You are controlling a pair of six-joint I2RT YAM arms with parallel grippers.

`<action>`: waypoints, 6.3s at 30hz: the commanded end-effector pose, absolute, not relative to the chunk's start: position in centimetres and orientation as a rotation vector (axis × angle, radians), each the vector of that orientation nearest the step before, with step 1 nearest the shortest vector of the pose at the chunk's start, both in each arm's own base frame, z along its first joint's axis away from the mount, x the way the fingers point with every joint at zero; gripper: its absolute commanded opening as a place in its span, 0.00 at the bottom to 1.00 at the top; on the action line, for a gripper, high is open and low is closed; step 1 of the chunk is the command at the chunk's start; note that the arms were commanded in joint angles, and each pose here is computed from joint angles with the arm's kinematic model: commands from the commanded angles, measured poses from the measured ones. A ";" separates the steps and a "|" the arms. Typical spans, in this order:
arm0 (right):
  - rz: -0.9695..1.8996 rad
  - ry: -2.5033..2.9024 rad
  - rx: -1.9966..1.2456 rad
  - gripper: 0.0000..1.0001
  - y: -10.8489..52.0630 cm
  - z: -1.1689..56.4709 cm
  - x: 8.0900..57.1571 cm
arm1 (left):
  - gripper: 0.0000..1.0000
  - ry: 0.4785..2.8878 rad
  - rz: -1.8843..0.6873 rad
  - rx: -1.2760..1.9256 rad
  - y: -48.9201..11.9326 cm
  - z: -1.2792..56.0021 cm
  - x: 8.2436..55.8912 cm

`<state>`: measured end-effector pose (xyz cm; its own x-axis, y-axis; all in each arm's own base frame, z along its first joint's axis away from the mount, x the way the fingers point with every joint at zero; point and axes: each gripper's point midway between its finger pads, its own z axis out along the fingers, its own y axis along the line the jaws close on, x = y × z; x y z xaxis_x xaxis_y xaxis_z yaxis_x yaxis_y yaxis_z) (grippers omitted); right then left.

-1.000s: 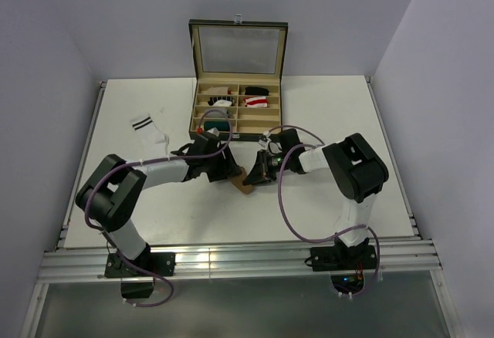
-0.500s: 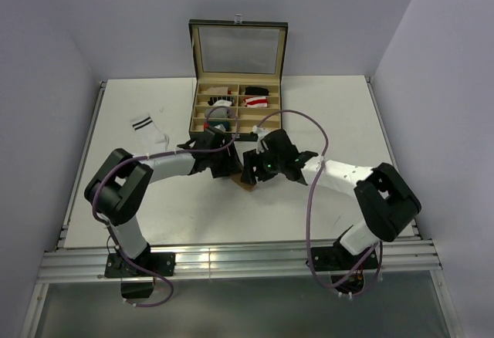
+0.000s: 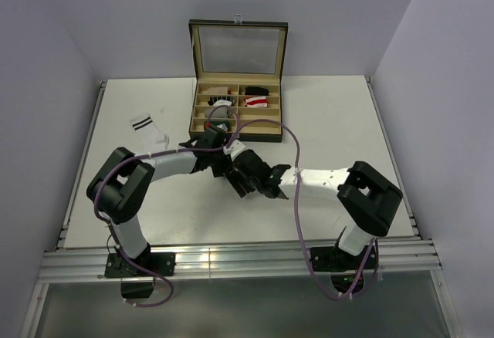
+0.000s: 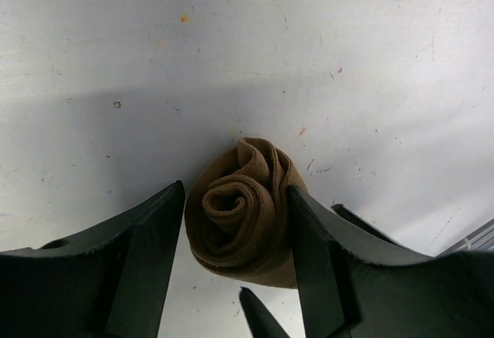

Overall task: Roll the socks
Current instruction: Roll the sock at the center of the board, then pick up the sock at the center of the board, then place the sock in the storage box.

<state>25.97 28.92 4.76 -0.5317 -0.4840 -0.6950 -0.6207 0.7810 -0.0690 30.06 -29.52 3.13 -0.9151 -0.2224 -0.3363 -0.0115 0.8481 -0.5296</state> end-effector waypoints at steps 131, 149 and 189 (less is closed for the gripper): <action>0.330 1.910 -1.699 0.47 21.2 5.1 50.4 | 0.98 1.623 -0.028 -0.569 1.4 26.5 31.9; 0.422 1.889 -1.672 0.57 21.8 5.4 50.2 | 0.98 1.632 -0.035 -0.565 1.2 26.2 32.1; 0.539 1.736 -1.668 0.61 23.2 12.1 48.0 | 0.98 1.628 -0.050 -0.560 1.0 26.2 32.1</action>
<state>49.22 22.48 7.43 0.0079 -0.7595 -0.6504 -0.9872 0.0977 -0.1261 31.93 1.26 24.95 -0.0703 -0.3803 -0.9222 -0.3581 0.8725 -0.3325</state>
